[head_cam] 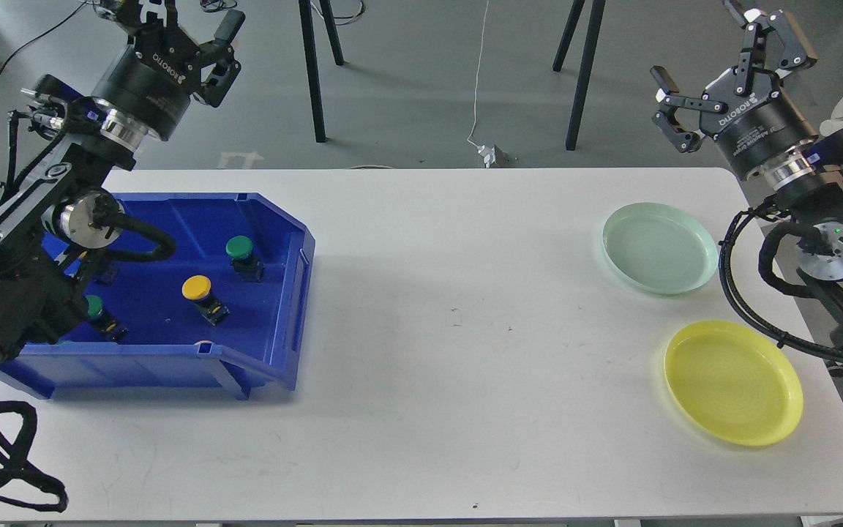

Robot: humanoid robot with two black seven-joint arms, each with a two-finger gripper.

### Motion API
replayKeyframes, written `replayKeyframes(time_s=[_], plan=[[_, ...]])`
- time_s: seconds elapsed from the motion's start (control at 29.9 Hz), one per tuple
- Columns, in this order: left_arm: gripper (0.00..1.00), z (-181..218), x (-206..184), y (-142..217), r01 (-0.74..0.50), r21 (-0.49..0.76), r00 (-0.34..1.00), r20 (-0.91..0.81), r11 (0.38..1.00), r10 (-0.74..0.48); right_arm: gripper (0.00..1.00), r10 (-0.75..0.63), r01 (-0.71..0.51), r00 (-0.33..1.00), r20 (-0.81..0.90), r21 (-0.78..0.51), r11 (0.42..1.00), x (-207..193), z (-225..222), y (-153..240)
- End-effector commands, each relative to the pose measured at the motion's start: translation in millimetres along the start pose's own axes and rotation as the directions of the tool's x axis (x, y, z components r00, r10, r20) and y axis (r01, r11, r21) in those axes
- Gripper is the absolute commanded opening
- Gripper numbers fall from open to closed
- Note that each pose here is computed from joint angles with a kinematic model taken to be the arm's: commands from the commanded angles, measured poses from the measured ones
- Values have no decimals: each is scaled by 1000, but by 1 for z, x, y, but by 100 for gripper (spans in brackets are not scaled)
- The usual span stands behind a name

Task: Pass button and place on color plate
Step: 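Reach the left gripper down into the blue bin toward a yellow button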

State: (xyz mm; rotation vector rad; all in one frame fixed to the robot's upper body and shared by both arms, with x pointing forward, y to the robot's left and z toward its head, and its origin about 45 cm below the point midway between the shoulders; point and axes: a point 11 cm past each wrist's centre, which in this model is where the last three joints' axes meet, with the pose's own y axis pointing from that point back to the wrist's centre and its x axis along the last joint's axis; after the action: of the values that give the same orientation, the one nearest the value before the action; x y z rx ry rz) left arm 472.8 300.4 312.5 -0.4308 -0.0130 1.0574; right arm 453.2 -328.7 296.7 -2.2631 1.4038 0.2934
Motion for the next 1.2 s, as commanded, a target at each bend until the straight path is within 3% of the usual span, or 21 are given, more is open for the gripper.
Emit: replayKeyframes(time_s=[0.0,0.17,0.27,0.43,0.63,0.8,0.94,1.07,1.17], plan=[[87,0,2,2,-5,1,1000,0,1000,5,99,4,-4,1000,2,7,1000,1,-1,1],[87,4,2,-1,-12,-20,1000,-13,1000,12,99,-2,2,1000,20,6,1000,-3,6,-1],[87,2,-21,-17,32,-51,998,-54,998,-34,99,-1,1,1000,25,10,1000,-3,6,-1],[87,58,-67,-59,176,-189,982,-34,966,-186,99,2,-2,999,40,-2,1000,-4,15,3],[87,86,-99,-59,311,-210,949,25,927,-313,99,31,-31,998,49,-1,1000,5,18,13],[87,89,-124,-55,453,-76,886,145,888,-440,99,45,-45,998,50,3,999,9,18,16],[87,90,-146,-46,570,97,759,319,816,-568,99,49,-49,997,54,-1,999,10,20,18],[87,74,-161,-32,622,364,511,483,694,-711,99,59,-58,997,58,-7,998,12,24,23],[87,57,-139,-16,524,582,299,558,622,-774,99,64,-64,996,59,-7,998,14,24,25]])
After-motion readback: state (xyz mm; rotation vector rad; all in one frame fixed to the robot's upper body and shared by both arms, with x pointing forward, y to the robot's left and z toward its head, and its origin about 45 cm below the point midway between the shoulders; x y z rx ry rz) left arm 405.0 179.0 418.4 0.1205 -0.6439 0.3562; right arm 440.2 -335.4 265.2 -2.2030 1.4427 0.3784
